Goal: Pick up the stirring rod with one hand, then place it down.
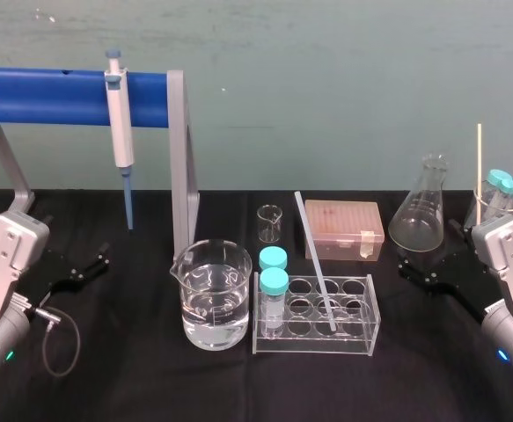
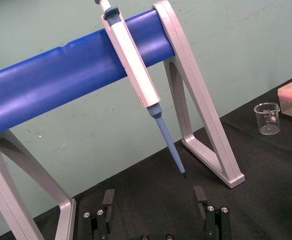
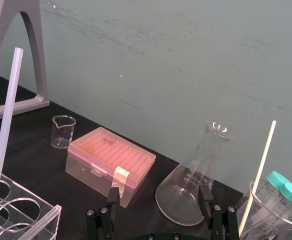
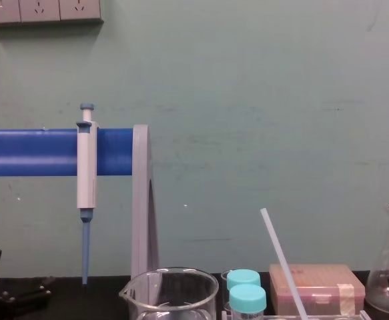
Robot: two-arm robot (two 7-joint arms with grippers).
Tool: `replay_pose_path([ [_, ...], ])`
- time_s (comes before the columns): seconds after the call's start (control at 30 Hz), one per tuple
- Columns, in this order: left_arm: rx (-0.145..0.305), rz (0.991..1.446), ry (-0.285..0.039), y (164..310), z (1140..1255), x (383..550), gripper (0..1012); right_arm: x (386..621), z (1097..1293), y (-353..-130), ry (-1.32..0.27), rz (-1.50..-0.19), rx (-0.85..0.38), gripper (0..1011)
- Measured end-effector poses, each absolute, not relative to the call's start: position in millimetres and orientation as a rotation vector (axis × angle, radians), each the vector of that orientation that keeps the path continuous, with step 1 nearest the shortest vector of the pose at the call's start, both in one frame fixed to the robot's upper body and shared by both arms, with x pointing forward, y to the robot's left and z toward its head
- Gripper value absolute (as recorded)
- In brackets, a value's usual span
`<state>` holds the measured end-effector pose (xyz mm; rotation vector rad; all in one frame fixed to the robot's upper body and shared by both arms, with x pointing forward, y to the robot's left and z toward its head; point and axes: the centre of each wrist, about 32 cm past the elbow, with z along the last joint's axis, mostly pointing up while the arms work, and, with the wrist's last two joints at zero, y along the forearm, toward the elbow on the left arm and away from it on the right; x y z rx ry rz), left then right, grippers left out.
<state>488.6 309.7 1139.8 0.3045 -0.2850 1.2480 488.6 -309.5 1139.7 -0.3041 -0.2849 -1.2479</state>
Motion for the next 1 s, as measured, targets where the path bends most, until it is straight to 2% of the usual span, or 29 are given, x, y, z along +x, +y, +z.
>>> replay_pose_path([
  [1.0,0.305,1.248,-0.285,309.7,1139.8,488.6,1000,488.6,1139.7,-309.7,-0.285,-1.248,-0.305,1003],
])
